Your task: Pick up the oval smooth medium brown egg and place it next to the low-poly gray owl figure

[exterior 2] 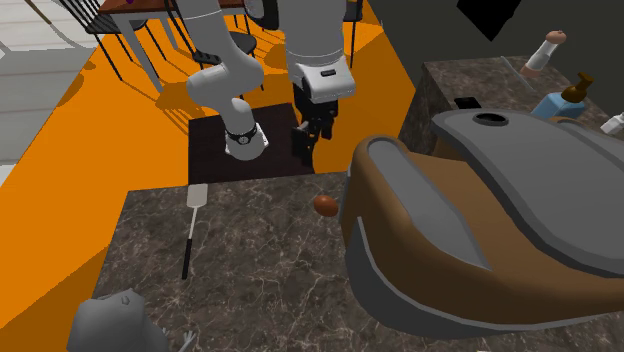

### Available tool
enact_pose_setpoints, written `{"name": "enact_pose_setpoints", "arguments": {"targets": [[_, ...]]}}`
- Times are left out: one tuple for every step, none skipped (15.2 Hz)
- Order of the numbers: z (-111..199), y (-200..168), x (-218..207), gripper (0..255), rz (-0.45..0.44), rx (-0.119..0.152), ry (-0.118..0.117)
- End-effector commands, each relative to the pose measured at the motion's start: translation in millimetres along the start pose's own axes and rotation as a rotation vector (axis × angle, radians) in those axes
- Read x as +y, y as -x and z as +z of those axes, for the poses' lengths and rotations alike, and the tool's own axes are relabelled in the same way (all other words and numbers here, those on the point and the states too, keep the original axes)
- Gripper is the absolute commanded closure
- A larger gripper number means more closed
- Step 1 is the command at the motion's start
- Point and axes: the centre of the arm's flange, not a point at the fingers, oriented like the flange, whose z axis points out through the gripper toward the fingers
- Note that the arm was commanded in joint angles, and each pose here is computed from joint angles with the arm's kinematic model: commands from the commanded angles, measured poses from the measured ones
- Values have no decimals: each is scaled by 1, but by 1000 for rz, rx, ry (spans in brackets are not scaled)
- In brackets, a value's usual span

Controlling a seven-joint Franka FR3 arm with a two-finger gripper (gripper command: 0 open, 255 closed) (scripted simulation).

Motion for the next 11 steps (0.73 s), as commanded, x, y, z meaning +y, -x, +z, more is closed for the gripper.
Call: {"name": "enact_pose_setpoints", "arguments": {"targets": [[27,1,-3,0,9,-7,-10],[40,0,-5,0,14,-11,-15],[53,0,-6,0,18,-15,-21],[66,0,-8,0,22,-19,-26],[79,-1,-10,0,27,-23,-31],[92,-1,-12,0,31,-27,-36],[104,-2,-14,0,35,-31,-42],[117,-2,-16,0,40,-35,-47],[130,-2,-18,0,44,-39,-52],[143,-2,-20,0,48,-43,-58],[156,-2,-22,0,53,-47,-63]]}}
